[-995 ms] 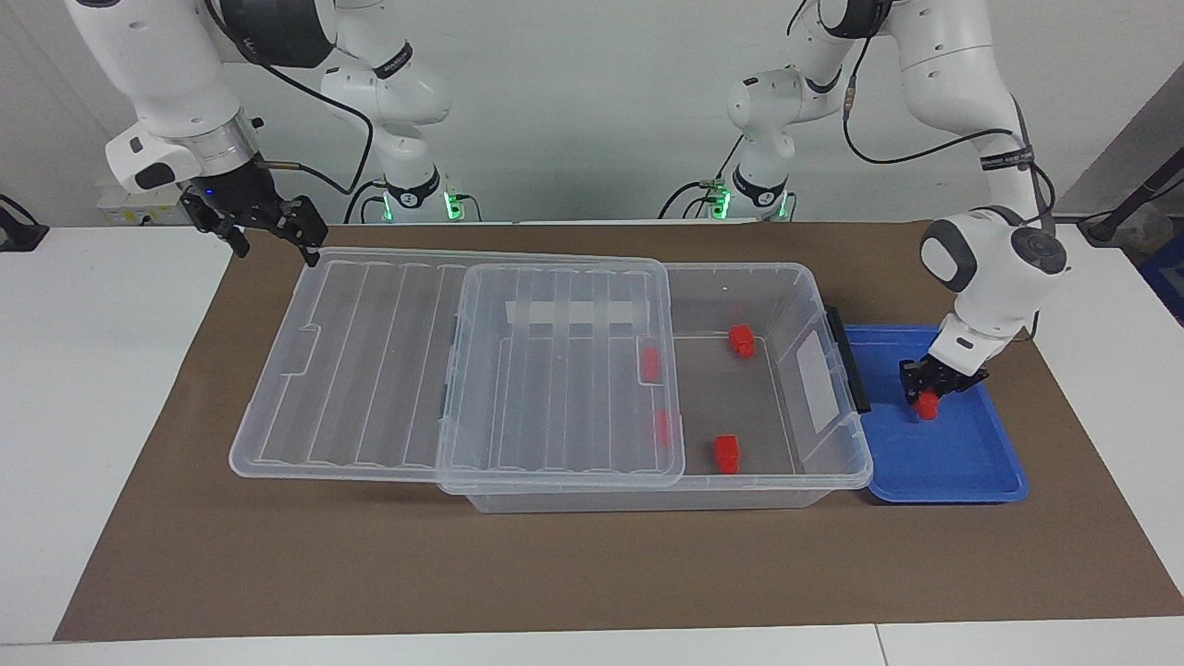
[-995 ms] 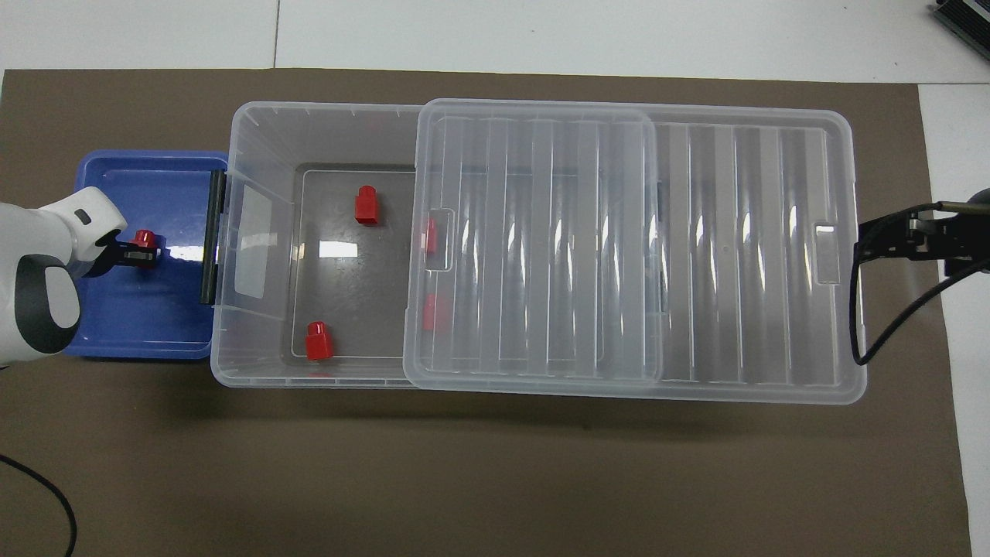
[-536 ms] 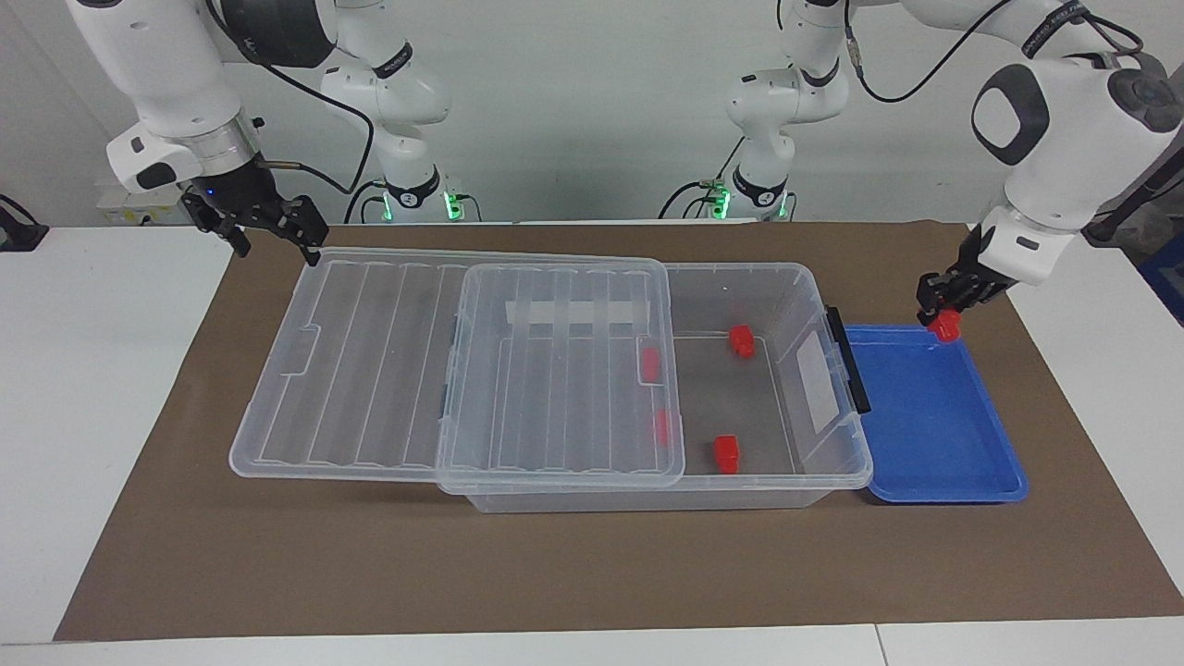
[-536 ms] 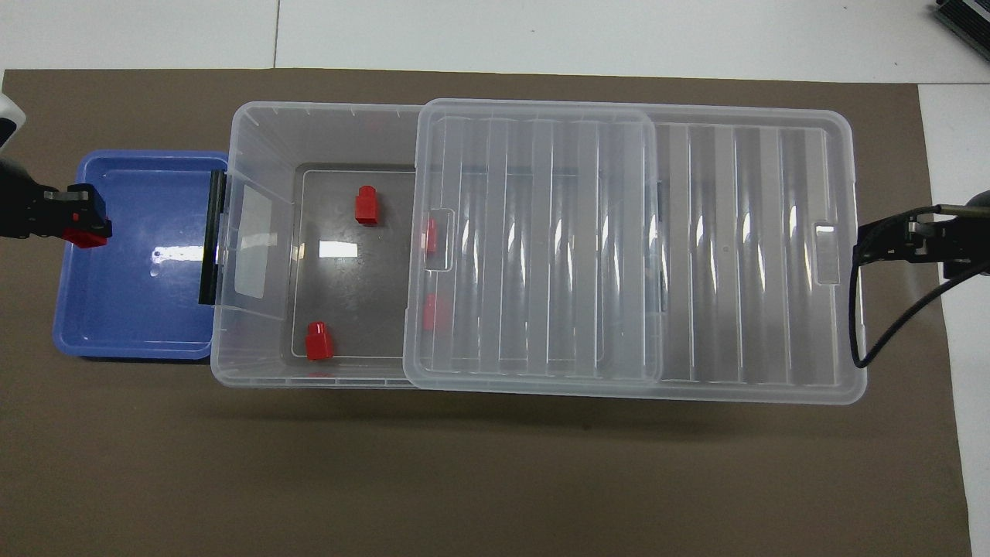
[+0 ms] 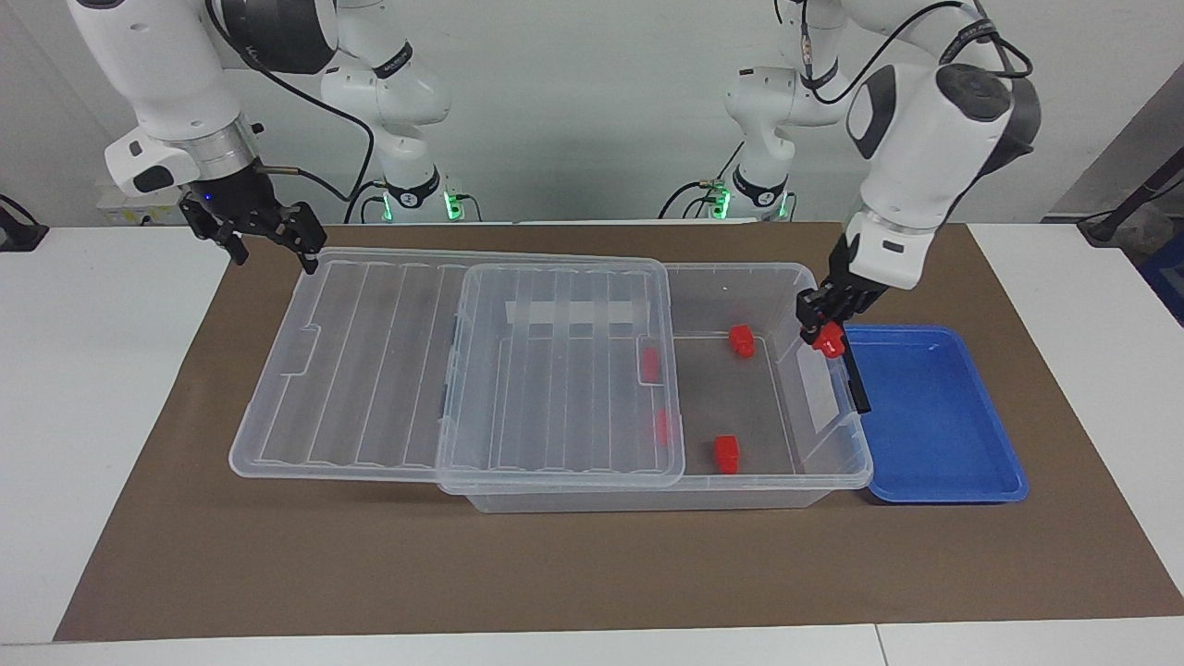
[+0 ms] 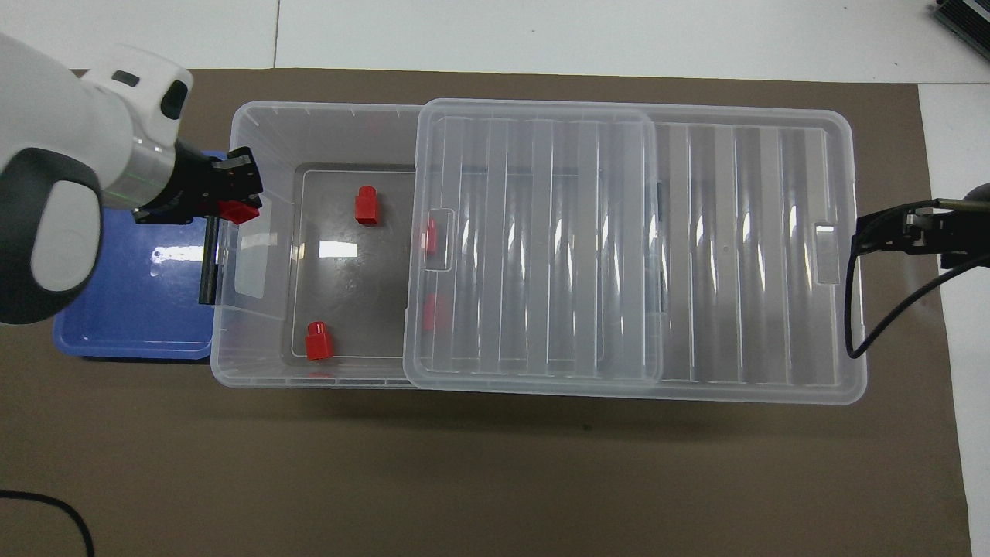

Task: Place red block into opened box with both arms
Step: 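Carry the red block with the left gripper into the open box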

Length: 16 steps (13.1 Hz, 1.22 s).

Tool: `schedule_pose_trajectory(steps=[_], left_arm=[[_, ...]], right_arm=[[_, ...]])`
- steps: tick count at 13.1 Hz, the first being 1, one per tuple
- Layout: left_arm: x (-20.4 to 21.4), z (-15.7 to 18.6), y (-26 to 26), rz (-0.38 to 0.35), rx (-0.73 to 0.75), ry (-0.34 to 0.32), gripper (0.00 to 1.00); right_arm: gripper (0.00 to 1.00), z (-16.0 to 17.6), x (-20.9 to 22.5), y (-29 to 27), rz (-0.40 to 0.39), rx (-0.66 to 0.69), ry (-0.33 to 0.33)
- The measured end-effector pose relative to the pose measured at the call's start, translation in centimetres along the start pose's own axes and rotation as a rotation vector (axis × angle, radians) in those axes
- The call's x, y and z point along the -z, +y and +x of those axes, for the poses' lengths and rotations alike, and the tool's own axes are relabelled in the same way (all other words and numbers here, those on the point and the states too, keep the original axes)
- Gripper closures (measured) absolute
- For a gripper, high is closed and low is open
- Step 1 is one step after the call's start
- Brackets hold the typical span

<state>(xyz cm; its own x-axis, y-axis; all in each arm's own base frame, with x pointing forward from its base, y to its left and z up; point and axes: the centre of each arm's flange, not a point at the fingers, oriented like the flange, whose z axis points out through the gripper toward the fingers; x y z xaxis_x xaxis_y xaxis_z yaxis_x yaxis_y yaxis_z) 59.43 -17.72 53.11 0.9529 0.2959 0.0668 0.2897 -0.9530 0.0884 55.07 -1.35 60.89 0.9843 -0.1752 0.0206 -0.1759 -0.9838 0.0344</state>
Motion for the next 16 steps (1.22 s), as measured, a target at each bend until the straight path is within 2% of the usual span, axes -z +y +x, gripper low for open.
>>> schedule_pose_trajectory(steps=[2, 3, 4, 5, 7, 11, 12, 16], left_arm=[[-4.5, -1.6, 1.4, 0.020, -0.029, 0.032, 0.66], [-6.7, -2.0, 1.2, 0.014, -0.033, 0.047, 0.66], [-8.8, -2.4, 0.6, 0.007, -0.031, 0.059, 0.66], [-10.7, -2.9, 0.0, 0.003, -0.031, 0.064, 0.66], [-13.4, -4.1, -0.3, 0.003, -0.039, 0.061, 0.66], [-17.9, -5.7, 1.5, -0.003, -0.050, 0.064, 0.66], [-18.9, -5.8, 1.6, 0.006, -0.053, 0.065, 0.66], [-22.0, -5.9, 1.7, -0.005, -0.041, 0.081, 0.66]], right_arm=[[0.00, 0.0, -0.5, 0.2, 0.000, -0.003, -0.002], [0.07, 0.2, -0.9, 0.4, 0.001, -0.007, 0.007], [0.07, 0.3, -1.7, 0.8, 0.002, -0.015, 0.018], [0.17, 0.3, -2.6, 1.3, 0.002, -0.025, 0.024], [0.45, 0.2, -4.1, 2.7, 0.001, -0.048, 0.022], [0.92, 0.5, -6.9, 5.5, 0.002, -0.101, 0.042], [0.99, 0.6, -7.5, 6.1, 0.003, -0.110, 0.052], [0.99, 0.8, -9.3, 7.2, 0.004, -0.131, 0.065]])
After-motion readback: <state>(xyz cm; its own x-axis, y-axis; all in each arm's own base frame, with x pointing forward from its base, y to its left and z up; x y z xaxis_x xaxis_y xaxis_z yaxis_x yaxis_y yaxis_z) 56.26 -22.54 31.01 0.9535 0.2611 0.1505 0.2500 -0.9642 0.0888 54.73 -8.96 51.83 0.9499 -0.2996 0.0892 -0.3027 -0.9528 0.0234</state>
